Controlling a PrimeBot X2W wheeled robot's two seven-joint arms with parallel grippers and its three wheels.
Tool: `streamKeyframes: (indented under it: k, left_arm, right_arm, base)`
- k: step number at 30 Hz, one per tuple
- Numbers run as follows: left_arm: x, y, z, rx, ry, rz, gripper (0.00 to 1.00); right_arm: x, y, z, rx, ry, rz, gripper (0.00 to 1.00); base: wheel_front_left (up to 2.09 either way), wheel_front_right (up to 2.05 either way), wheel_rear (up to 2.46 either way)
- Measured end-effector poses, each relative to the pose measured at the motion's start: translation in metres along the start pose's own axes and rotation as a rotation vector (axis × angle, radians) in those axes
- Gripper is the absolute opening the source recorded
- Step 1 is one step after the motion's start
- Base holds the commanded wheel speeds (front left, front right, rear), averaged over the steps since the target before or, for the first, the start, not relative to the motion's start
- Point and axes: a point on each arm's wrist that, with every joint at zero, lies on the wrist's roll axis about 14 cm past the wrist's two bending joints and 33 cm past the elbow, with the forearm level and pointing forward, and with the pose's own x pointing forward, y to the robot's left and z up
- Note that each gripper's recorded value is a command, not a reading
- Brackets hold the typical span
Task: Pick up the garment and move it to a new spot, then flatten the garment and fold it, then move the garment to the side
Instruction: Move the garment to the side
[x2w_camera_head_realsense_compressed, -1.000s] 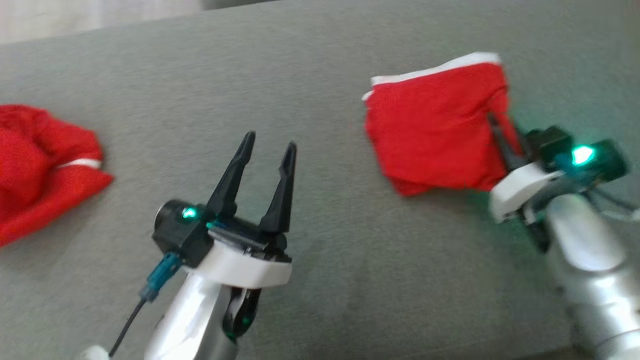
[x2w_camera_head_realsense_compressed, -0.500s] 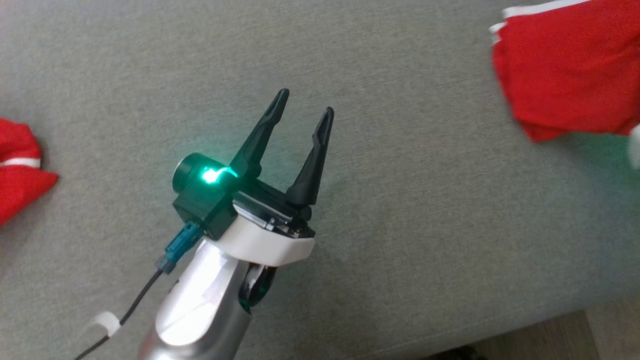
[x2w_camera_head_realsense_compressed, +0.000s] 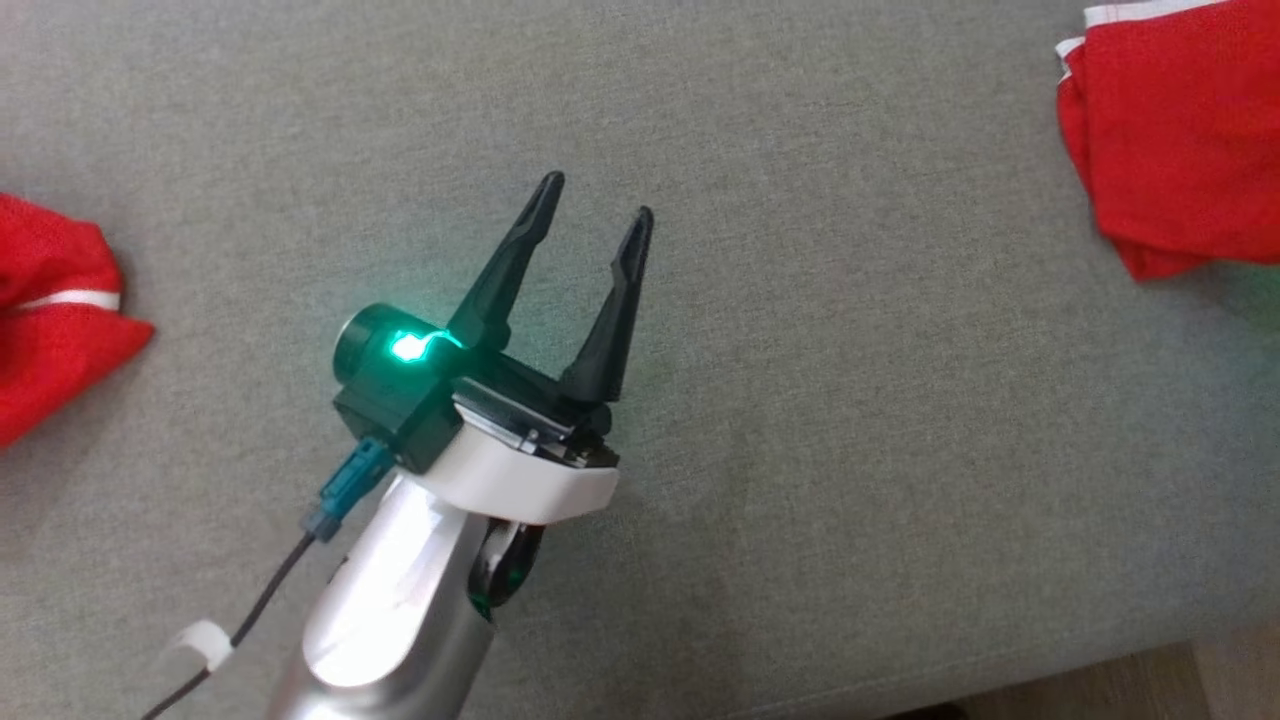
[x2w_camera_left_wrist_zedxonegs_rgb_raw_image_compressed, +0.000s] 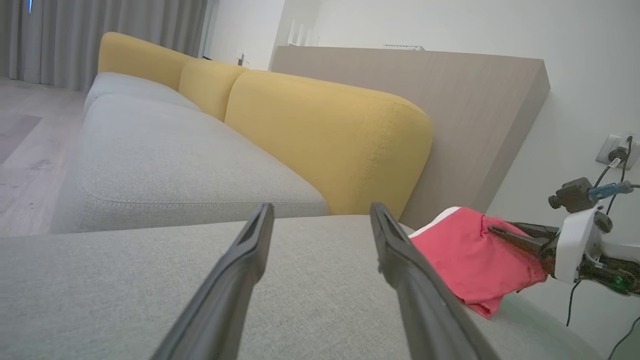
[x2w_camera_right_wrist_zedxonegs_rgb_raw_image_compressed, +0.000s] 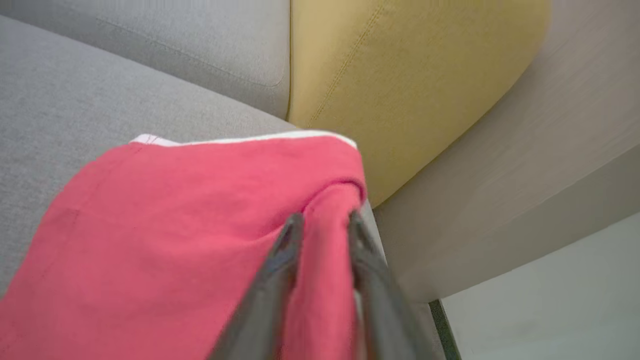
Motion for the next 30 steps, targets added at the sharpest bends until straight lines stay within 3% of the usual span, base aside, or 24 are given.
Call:
streamKeyframes:
  k: [6, 15, 22, 30]
  left_arm:
    - [-0.003, 0.003, 0.019, 0.028, -0.037, 0.024, 1.0]
    - [-0.031, 0.011, 0.048, 0.063, -0.088, 0.111, 1.0]
    - [-0.064, 0.016, 0.078, 0.106, -0.149, 0.189, 1.0]
    - [-0.108, 0.018, 0.084, 0.124, -0.154, 0.273, 1.0]
  right_arm:
    - [-0.005, -0.006, 0.035, 0.038, -0.109, -0.03, 1.0]
    - [-0.031, 0.015, 0.13, 0.138, -0.413, -0.002, 1.0]
    - [-0.079, 0.058, 0.189, 0.331, -0.63, 0.078, 1.0]
    - [-0.126, 0.105, 0.215, 0.552, -0.708, 0.164, 1.0]
  base:
    - [0.0, 0.0, 0.0]
    - [0.0, 0.0, 0.0]
    - [0.0, 0.0, 0.0]
    - [0.0, 0.0, 0.0]
